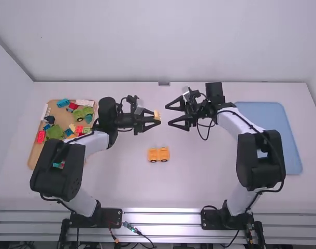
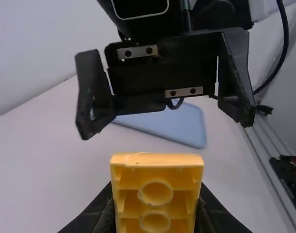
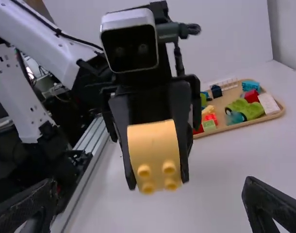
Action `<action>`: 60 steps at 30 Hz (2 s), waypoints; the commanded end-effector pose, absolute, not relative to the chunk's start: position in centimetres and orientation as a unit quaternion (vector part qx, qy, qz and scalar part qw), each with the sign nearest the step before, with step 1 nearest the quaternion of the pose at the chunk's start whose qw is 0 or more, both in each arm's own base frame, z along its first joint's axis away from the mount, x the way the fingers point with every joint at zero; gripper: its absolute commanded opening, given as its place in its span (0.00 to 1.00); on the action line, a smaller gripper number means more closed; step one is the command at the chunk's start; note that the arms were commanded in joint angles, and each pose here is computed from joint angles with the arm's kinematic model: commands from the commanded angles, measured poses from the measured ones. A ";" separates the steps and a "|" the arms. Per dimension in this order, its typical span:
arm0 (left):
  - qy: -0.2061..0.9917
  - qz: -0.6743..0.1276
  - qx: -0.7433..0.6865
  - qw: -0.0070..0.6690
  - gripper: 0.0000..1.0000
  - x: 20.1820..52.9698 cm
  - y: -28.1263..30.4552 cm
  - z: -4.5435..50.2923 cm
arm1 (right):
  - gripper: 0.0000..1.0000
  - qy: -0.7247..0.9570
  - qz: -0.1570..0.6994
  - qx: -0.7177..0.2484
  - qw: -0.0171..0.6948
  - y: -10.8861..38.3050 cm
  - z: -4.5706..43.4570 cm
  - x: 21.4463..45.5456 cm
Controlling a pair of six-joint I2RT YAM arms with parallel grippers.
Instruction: Assemble lego blocks to make yellow taxi
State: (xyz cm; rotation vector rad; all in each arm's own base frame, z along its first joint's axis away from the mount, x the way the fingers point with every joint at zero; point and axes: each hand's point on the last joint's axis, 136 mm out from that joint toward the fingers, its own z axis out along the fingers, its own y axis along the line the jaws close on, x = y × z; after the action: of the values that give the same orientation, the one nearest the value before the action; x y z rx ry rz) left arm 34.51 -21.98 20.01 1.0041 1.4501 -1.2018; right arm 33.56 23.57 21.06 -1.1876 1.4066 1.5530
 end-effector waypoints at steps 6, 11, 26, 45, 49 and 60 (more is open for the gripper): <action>0.598 -0.530 0.401 0.448 0.02 33.7 -23.4 19.9 | 1.00 0.516 0.594 -0.491 0.374 24.7 21.7 33.2; 0.599 -0.532 0.401 0.444 0.02 33.8 -23.4 20.0 | 0.96 0.533 0.577 -0.496 0.370 25.9 21.3 33.7; 0.588 -0.520 0.416 0.459 0.02 33.8 -23.5 20.0 | 0.49 0.555 0.567 -0.490 0.361 27.0 20.9 34.0; 0.587 -0.509 0.415 0.474 0.10 34.2 -23.4 20.2 | 0.15 0.556 0.568 -0.489 0.359 27.1 20.8 33.9; 0.587 -0.508 0.415 0.474 0.37 34.3 -23.4 20.2 | 0.12 0.557 0.567 -0.488 0.359 27.0 20.8 34.0; 0.609 -0.513 0.402 0.453 0.99 34.3 -23.0 19.0 | 0.02 0.661 0.480 -0.448 0.363 26.6 19.0 37.5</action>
State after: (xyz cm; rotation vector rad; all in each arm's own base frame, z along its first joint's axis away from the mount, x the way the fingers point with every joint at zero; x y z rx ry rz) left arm 34.22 -23.12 18.79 0.9663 1.5275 -1.2732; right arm 35.40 26.77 18.31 -1.1685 1.6690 1.3754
